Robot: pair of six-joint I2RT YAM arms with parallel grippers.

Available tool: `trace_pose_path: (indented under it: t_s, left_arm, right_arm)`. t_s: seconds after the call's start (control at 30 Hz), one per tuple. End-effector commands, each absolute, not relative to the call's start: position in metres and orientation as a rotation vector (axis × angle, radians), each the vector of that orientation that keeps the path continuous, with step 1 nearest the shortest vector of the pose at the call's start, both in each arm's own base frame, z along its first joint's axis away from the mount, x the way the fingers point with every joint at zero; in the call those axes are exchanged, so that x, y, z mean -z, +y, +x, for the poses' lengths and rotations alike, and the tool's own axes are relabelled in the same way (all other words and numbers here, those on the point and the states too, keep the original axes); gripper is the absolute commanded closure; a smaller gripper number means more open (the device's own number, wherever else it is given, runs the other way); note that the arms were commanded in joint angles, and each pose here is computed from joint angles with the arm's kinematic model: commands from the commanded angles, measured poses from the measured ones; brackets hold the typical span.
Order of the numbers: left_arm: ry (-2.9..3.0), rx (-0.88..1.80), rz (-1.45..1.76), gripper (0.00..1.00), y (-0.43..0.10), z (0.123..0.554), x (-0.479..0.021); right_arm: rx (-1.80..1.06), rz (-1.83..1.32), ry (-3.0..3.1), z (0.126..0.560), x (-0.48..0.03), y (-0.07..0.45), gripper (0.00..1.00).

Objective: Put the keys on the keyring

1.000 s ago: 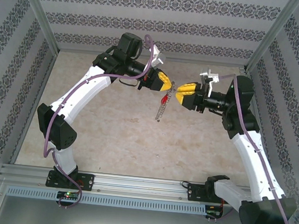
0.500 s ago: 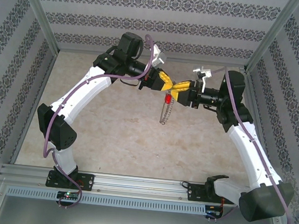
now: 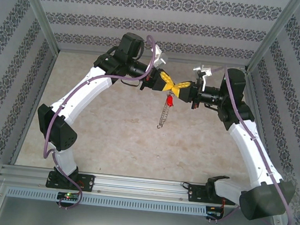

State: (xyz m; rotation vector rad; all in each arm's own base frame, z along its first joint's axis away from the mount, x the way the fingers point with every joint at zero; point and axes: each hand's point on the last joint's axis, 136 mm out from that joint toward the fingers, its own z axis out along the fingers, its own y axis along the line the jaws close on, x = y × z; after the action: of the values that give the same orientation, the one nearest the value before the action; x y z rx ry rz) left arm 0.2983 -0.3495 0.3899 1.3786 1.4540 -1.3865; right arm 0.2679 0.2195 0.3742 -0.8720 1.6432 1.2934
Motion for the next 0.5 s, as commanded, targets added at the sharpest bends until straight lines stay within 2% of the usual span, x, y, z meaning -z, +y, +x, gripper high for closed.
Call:
trace_pose_path:
  t_s: [0.0, 0.07, 0.2, 0.47]
  left_arm:
    - [1.37, 1.31, 1.401, 0.83, -0.339, 0.286, -0.419]
    - [1.383, 1.293, 1.401, 0.76, -0.333, 0.288, -0.419]
    - [1.411, 1.256, 1.399, 0.7, -0.319, 0.29, -0.42]
    - [1.471, 1.223, 1.415, 0.63, -0.308, 0.291, -0.407]
  right_arm:
    - [-1.226, -0.915, 1.702, 0.268, -0.369, 0.217, 1.0]
    - [-1.187, -0.926, 1.761, 0.272, -0.363, 0.216, 1.0]
    - [-1.126, -0.996, 1.834, 0.271, -0.358, 0.217, 1.0]
    - [-0.935, -1.167, 1.921, 0.267, -0.366, 0.221, 1.0]
